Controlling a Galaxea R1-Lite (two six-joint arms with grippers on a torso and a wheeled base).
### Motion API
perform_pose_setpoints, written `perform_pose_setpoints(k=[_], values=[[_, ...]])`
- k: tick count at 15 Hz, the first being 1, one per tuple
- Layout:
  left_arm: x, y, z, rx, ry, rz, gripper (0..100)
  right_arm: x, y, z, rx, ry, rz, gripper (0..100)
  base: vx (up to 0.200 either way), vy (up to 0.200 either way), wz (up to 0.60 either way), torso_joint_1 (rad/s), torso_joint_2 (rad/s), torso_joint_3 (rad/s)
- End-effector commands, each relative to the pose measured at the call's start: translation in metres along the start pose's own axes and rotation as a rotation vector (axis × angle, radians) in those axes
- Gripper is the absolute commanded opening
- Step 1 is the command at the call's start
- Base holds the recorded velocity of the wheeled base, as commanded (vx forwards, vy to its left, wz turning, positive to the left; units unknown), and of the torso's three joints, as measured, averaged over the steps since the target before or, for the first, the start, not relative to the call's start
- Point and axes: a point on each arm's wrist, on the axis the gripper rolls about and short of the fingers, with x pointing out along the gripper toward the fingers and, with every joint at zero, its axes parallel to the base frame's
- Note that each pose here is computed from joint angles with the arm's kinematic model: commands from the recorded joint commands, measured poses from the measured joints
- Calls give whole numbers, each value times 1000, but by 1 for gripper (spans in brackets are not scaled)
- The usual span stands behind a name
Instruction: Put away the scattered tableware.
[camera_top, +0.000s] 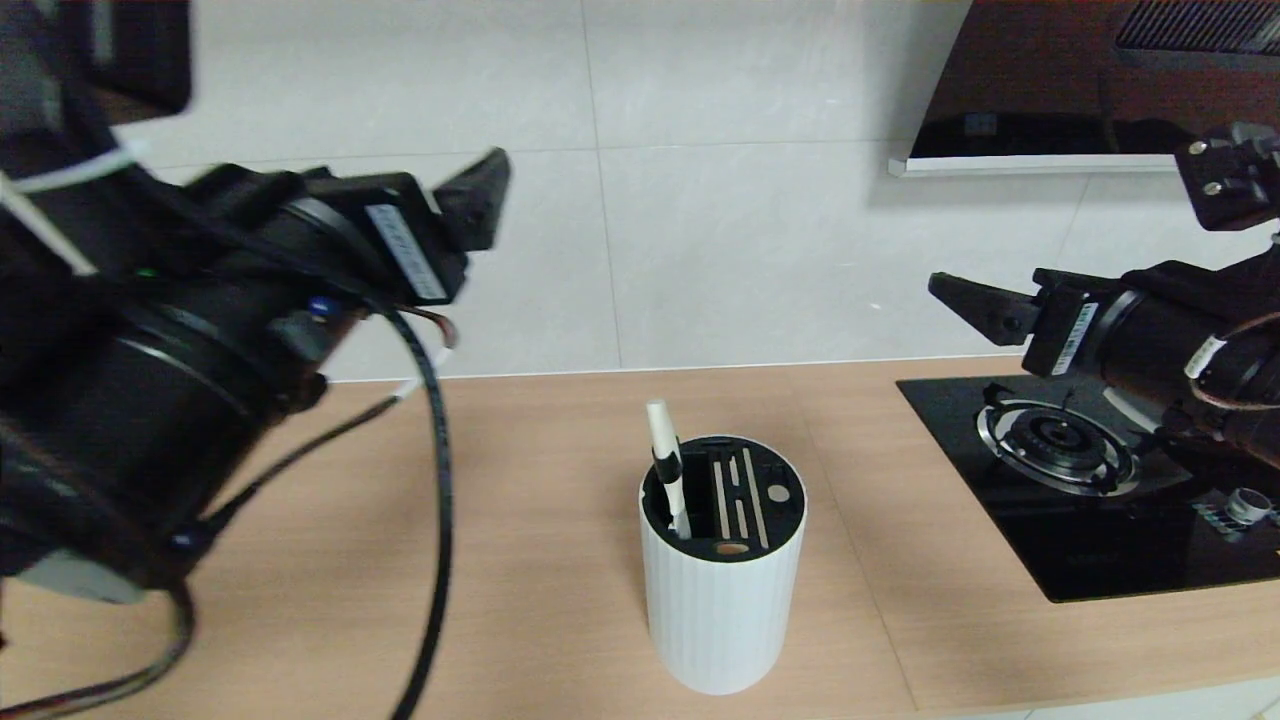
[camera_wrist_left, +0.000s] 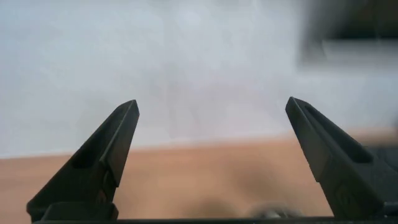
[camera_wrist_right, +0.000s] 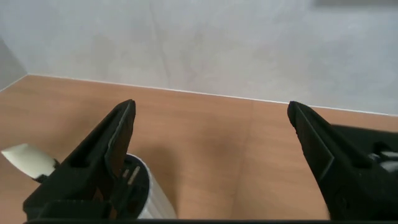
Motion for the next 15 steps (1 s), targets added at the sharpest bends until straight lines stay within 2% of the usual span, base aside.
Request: perform_pose_setpoints(k=[1,2,3,4,6,8,11,13,14,15], values=[[-45,63,30,25,-98,121,100,-49,-9,11,9,-69,-6,100,0,0,0,0,0,0],[-70,84,24,79,-95,124,100,-81,-15,10,15,-106,-7,100,0,0,0,0,0,0],[-82,91,22,97,-94,111,100,-93,-17,9,17,-123,-12,100,0,0,0,0,0,0],[-123,118,13,156,-77,120,100,-137,-30,-2,-2,-151,-66,100,0,0,0,0,0,0],[-172,141,1,199,-29,142,100,-194,-40,-20,-31,-168,-154,100,0,0,0,0,0,0],[-213,154,-9,236,-4,179,100,-244,-40,-34,-46,-199,-236,100,0,0,0,0,0,0],[-253,159,-18,252,-58,191,100,-294,-33,-58,-61,-227,-320,100,0,0,0,0,0,0],[-263,160,-24,253,-67,224,100,-295,-31,-58,-60,-215,-378,100,0,0,0,0,0,0],[-263,158,-24,212,-73,314,100,-295,-29,-60,-68,-230,-433,100,0,0,0,0,0,0],[-263,156,-25,188,-80,361,100,-298,-24,-67,-82,-245,-478,100,0,0,0,0,0,0]])
